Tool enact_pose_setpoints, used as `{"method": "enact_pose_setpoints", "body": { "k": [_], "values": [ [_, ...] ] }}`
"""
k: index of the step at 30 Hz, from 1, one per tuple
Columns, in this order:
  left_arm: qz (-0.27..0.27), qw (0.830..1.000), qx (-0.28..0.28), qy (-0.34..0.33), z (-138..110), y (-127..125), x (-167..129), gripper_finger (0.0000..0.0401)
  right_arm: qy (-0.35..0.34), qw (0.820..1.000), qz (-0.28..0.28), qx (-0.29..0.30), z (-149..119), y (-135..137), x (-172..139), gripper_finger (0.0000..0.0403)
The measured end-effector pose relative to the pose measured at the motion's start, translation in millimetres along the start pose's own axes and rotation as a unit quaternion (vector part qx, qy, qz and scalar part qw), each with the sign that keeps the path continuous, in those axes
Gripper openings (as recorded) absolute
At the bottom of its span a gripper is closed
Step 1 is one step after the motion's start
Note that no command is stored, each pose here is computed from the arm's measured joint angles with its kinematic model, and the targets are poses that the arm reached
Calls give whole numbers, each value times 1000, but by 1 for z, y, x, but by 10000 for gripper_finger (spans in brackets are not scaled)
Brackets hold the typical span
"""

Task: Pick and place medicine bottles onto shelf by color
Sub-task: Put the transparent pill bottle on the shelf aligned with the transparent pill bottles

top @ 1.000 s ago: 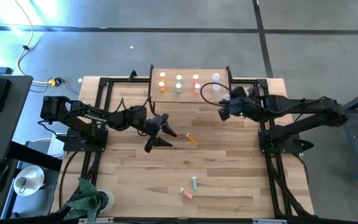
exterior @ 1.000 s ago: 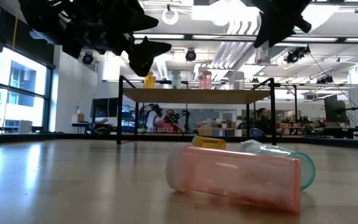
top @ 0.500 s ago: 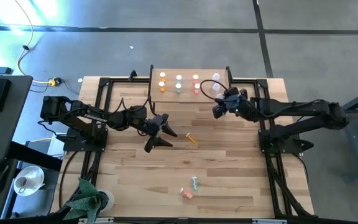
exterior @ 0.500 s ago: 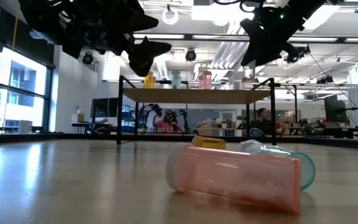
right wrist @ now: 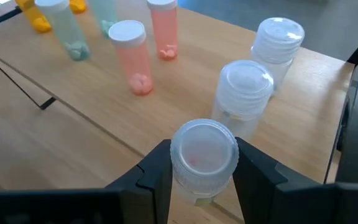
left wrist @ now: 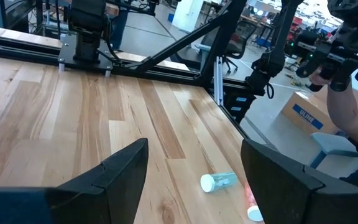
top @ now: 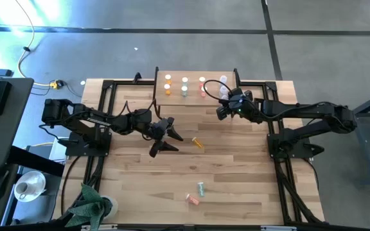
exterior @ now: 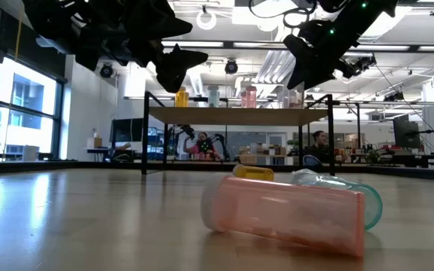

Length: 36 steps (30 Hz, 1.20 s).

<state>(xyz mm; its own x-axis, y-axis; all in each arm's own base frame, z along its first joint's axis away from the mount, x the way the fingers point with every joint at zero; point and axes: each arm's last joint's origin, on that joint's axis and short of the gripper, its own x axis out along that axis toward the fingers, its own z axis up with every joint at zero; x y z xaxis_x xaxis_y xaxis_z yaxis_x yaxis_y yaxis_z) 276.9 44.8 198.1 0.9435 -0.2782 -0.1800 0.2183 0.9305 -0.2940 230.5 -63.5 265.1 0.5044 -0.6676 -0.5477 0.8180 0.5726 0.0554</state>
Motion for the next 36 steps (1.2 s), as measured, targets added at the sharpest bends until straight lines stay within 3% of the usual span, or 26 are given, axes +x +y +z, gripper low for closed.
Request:
{"method": "enact_pose_setpoints", "body": {
  "k": [10,20,36],
  "values": [
    [0,1000,0,0,0,0,0,245,2,1000,-10,12,4,-8,5,122],
    [0,1000,0,0,0,0,0,245,3,1000,-14,3,5,-9,6,172],
    [-1,1000,0,0,0,0,0,245,-11,1000,-3,12,8,-8,6,177]
  ]
}}
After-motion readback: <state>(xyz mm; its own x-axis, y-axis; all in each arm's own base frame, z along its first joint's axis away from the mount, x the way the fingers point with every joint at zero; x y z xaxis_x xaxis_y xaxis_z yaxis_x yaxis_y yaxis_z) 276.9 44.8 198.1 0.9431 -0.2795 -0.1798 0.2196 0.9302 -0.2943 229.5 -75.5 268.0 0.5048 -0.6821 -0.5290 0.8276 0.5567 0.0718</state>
